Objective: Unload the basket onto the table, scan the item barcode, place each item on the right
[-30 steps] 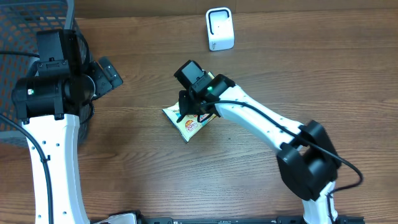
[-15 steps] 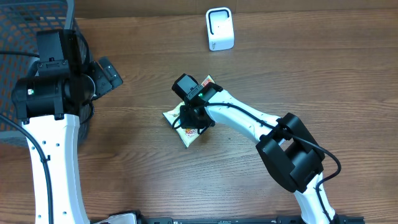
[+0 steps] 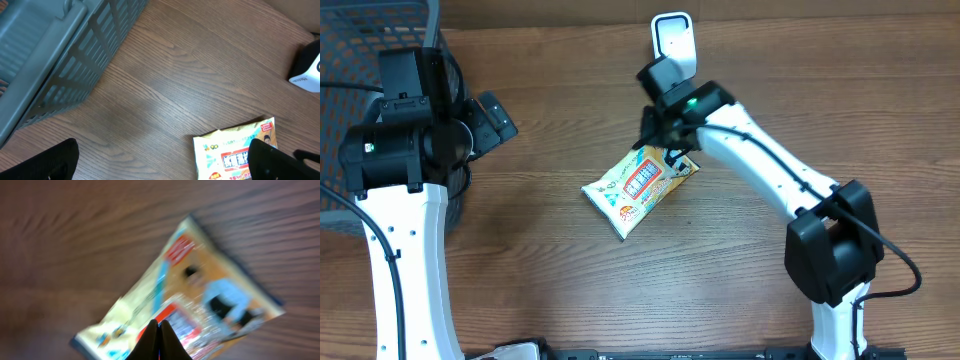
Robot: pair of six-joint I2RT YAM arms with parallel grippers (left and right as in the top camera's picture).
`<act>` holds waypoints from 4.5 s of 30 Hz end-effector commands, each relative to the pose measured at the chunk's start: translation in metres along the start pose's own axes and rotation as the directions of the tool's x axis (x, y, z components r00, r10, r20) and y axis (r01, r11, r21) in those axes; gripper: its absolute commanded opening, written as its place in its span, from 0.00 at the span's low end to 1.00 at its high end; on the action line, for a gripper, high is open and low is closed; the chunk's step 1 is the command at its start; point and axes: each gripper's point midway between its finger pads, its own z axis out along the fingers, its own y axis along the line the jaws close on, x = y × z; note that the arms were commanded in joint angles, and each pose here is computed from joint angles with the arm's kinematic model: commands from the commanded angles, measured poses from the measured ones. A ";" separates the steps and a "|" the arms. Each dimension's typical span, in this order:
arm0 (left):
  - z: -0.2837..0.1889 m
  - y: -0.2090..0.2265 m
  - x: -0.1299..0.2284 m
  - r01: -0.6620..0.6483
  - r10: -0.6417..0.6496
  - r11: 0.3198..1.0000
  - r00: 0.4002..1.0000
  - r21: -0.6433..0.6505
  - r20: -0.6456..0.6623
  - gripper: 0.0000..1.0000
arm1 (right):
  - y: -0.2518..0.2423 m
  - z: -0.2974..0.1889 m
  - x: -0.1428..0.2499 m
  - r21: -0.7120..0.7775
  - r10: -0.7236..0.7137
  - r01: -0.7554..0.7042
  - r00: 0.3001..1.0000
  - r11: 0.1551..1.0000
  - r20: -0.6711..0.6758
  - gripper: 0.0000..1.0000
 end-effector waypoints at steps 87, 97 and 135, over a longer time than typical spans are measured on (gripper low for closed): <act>-0.002 0.001 -0.003 0.011 -0.011 1.000 1.000 -0.008 0.013 1.00 | -0.018 0.051 0.038 -0.337 -0.409 0.328 0.889 0.882 -0.207 1.00; -0.002 0.001 -0.003 0.011 -0.011 1.000 1.000 -0.008 0.013 1.00 | -0.033 0.097 0.078 -0.237 -0.196 0.104 0.892 0.966 -0.408 0.57; -0.002 0.001 -0.003 0.011 -0.011 1.000 1.000 -0.008 0.013 1.00 | -0.015 0.063 0.081 -0.303 -0.412 0.314 0.840 0.900 -0.354 0.41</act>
